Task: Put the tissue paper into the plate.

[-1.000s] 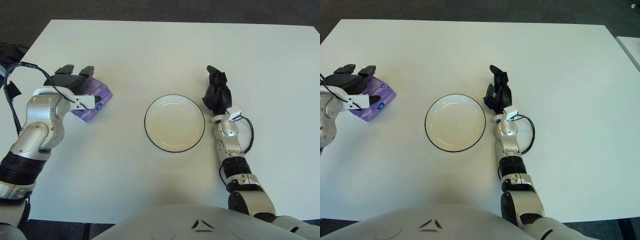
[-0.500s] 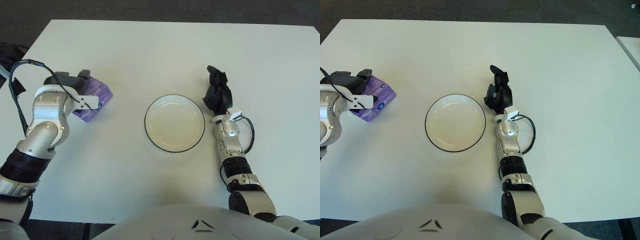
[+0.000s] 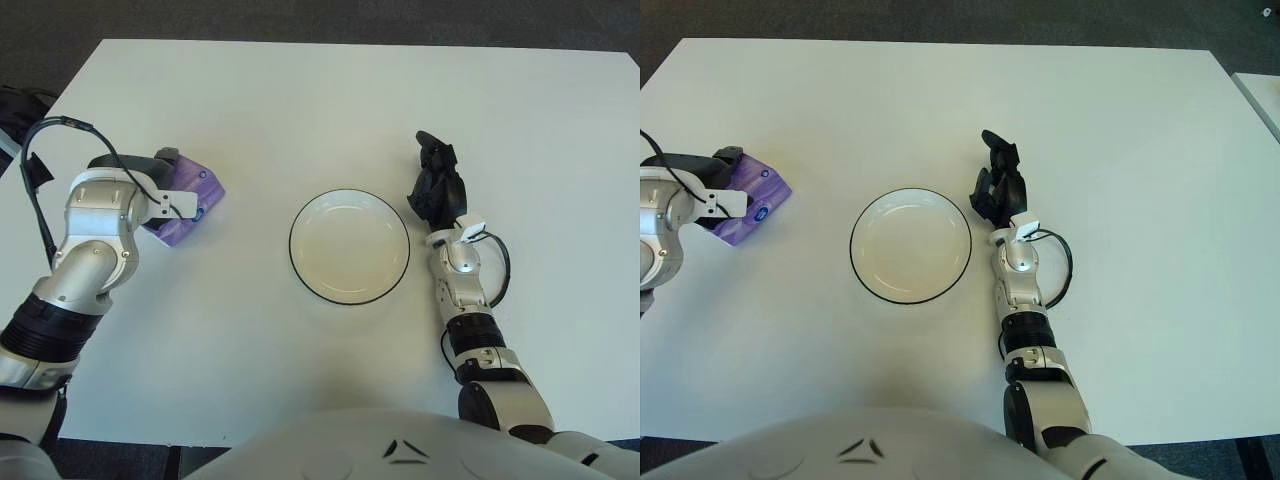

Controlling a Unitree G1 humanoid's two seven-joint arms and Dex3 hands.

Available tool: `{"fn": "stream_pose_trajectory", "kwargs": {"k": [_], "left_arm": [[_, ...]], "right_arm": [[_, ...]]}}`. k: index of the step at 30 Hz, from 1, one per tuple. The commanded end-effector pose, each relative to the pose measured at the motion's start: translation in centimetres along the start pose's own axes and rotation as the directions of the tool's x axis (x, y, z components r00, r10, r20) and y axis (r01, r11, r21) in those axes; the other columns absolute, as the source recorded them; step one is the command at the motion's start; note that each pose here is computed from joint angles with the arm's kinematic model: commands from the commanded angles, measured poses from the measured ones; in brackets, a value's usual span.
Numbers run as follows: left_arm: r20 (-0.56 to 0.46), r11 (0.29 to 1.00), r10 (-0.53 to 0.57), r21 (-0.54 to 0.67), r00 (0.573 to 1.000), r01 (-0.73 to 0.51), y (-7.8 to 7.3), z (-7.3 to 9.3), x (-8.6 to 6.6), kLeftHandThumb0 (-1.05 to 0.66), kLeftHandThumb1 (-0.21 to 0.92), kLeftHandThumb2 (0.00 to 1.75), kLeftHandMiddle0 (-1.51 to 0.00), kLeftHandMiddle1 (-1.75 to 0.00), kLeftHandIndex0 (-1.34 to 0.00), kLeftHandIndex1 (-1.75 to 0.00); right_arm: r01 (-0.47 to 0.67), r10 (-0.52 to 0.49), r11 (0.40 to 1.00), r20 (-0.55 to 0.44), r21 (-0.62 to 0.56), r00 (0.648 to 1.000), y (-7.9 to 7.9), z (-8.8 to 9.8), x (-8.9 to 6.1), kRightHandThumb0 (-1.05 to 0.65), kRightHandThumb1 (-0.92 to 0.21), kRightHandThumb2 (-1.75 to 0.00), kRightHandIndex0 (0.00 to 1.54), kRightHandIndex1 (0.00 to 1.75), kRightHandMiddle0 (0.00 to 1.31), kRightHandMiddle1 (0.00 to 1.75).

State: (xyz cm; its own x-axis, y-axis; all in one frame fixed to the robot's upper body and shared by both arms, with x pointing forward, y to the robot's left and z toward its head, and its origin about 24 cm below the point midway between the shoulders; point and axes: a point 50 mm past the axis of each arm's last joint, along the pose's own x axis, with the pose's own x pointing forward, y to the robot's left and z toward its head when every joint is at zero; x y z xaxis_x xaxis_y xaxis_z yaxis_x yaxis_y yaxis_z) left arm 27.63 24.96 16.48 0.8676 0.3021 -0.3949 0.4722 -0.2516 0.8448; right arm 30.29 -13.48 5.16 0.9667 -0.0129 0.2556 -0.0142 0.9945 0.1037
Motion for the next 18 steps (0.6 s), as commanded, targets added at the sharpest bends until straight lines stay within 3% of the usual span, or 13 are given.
{"fn": "stream_pose_trajectory", "kwargs": {"k": [1, 12, 18], "left_arm": [[-0.016, 0.999, -0.01, 0.04, 1.0, 0.011, -0.2, -0.2, 0.1, -1.05, 0.92, 1.2, -0.47, -0.65, 0.0, 0.0], [-0.05, 0.998, -0.023, 0.051, 0.999, 0.025, -0.6, -0.1, 0.7, -1.05, 0.92, 1.19, -0.28, -0.52, 0.0, 0.0], [-0.04, 0.998, -0.042, 0.045, 0.998, 0.044, -1.1, 0.3, 1.4, -1.05, 0.92, 1.19, -0.28, -0.47, 0.0, 0.0]], "right_arm": [[0.074, -0.074, 0.997, -0.269, -0.01, 0.96, -2.1, -5.0, -4.2, -0.65, -0.92, -0.83, 0.25, 0.0, 0.0, 0.73], [0.073, -0.074, 0.997, -0.265, -0.015, 0.961, -2.2, -5.0, -4.2, -0.66, -0.92, -0.83, 0.25, 0.01, 0.0, 0.71], [0.071, -0.073, 0.997, -0.259, -0.018, 0.963, -2.4, -5.0, -4.2, -0.67, -0.92, -0.84, 0.25, 0.01, 0.0, 0.71]]}}
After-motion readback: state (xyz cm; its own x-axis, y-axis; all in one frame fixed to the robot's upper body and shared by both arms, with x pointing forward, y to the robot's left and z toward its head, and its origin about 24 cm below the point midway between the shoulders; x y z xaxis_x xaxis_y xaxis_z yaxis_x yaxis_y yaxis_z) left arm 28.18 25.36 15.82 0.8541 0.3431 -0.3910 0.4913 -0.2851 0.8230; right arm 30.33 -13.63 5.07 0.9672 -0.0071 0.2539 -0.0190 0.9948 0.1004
